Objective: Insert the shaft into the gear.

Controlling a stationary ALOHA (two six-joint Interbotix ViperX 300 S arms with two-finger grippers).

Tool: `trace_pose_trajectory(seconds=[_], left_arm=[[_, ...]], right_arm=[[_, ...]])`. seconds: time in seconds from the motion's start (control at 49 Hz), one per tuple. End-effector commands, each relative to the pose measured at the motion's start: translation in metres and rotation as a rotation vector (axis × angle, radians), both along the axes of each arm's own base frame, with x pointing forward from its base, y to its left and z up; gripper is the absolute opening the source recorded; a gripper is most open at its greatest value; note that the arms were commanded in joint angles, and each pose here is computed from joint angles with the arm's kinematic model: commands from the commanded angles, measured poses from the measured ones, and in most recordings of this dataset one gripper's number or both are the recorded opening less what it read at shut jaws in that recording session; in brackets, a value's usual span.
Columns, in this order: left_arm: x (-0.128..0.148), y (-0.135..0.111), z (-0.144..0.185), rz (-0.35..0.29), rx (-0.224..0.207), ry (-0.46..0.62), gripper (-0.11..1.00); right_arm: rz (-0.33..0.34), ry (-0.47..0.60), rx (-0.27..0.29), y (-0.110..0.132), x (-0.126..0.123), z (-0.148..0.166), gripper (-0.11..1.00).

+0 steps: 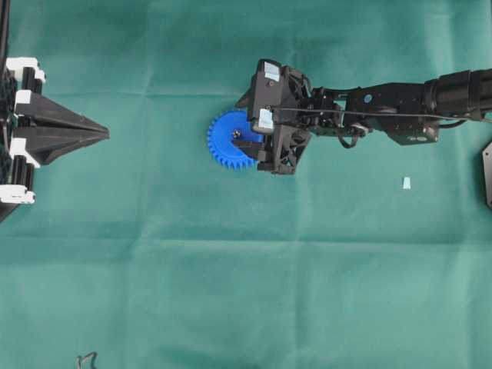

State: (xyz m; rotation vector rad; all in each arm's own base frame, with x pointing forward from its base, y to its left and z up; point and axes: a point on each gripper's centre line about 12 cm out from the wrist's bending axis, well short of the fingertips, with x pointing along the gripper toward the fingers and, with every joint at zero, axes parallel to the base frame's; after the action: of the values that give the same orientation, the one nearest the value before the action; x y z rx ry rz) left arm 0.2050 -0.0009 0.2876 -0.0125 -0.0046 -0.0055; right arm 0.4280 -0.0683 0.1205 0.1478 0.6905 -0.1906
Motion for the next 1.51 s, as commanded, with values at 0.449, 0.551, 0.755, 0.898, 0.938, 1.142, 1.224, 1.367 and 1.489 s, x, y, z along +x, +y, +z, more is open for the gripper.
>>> trace_pose_trajectory(seconds=[0.449,0.551,0.755,0.898,0.938,1.142,1.224,1.367,1.489], left_arm=[[0.002,0.000,0.011,-0.001,0.001,-0.026,0.00],[0.002,0.000,0.011,-0.001,0.001,-0.026,0.00],[0.002,0.000,0.011,-0.001,0.001,-0.029,0.00],[0.002,0.000,0.012,-0.002,0.001,-0.031,0.00],[0.002,0.000,0.012,-0.001,0.001,-0.032,0.00],[0.001,0.000,0.013,-0.001,0.001,-0.038,0.00],[0.001,0.000,0.014,-0.001,0.001,-0.040,0.00],[0.001,0.000,0.014,-0.001,0.001,-0.041,0.00],[0.001,0.000,0.014,-0.001,0.001,-0.041,0.00]], right_arm=[[0.027,-0.136,-0.027,0.008,-0.015,0.095,0.95],[0.027,-0.142,-0.027,0.009,-0.019,0.101,0.95],[0.027,-0.180,-0.033,0.012,-0.043,0.119,0.95],[0.025,-0.226,-0.038,0.016,-0.070,0.136,0.95],[0.025,-0.240,-0.040,0.017,-0.079,0.140,0.95],[0.022,-0.312,-0.046,0.025,-0.128,0.157,0.95],[0.023,-0.344,-0.049,0.028,-0.150,0.164,0.95],[0.028,-0.377,-0.058,0.033,-0.181,0.173,0.95],[0.022,-0.395,-0.062,0.034,-0.203,0.177,0.95]])
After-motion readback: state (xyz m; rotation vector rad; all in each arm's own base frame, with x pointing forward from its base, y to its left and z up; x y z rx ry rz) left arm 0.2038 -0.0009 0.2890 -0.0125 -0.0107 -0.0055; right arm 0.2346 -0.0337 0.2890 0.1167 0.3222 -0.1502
